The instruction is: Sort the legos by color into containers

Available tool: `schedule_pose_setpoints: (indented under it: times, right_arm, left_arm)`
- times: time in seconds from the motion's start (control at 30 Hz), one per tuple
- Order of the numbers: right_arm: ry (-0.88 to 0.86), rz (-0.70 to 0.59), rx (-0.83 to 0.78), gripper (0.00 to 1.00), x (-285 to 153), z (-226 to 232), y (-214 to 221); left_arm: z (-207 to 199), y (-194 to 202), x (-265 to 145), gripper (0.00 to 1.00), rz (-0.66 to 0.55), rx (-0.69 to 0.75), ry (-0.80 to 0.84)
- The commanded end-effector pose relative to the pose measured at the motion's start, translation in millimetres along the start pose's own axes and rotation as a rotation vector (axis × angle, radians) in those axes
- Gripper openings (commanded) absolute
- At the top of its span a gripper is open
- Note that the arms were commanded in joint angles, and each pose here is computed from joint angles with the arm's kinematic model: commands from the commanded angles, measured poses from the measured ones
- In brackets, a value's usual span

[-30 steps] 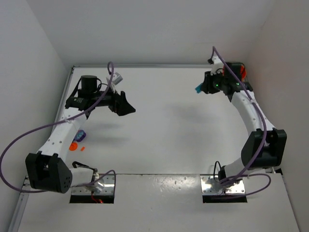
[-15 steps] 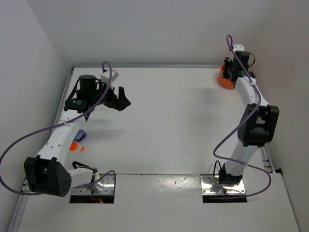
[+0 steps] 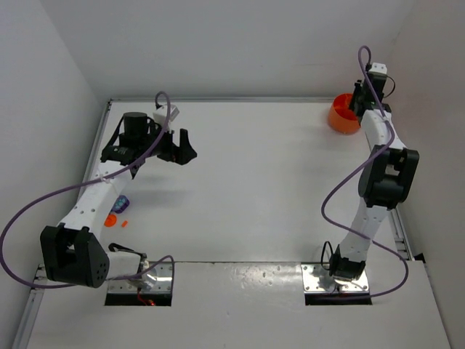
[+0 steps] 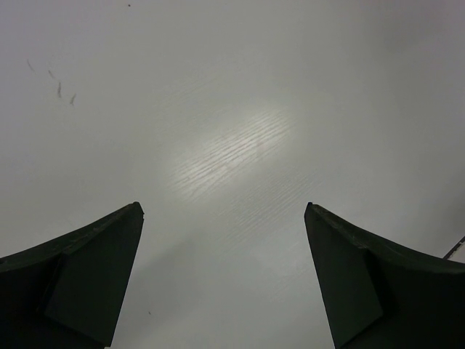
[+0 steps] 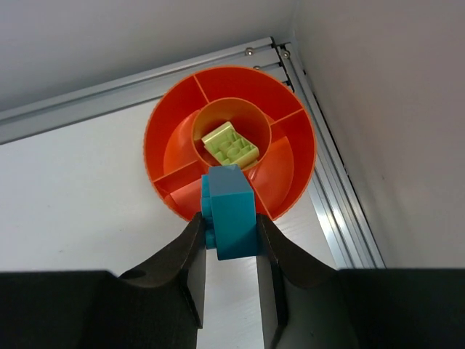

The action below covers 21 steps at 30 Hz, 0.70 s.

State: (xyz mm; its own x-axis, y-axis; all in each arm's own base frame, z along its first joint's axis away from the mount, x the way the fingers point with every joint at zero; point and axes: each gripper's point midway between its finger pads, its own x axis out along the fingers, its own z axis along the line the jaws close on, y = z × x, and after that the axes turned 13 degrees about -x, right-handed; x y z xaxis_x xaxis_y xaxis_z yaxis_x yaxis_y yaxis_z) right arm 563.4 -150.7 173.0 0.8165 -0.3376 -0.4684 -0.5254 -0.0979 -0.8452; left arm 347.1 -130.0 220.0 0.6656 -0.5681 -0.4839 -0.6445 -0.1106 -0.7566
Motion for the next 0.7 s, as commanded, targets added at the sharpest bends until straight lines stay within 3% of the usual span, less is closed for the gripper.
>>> schedule_pose_setpoints:
  times: [0.0, 0.23, 0.67]
  right_arm:
    - [0.051, -0.071, 0.042, 0.00, 4, -21, -26]
    - [0.118, -0.073, 0.092, 0.00, 12, -59, -25]
    - [0.085, -0.021, 0.179, 0.00, 32, -72, 1]
  left_arm:
    - [-7, -15, 0, 1.00, -0.043, 0.012, 0.013]
    - [-4, -16, -1, 1.00, -0.047, 0.007, 0.006]
    - [-1, -14, 5, 1.00, -0.038, -0.007, 0.004]
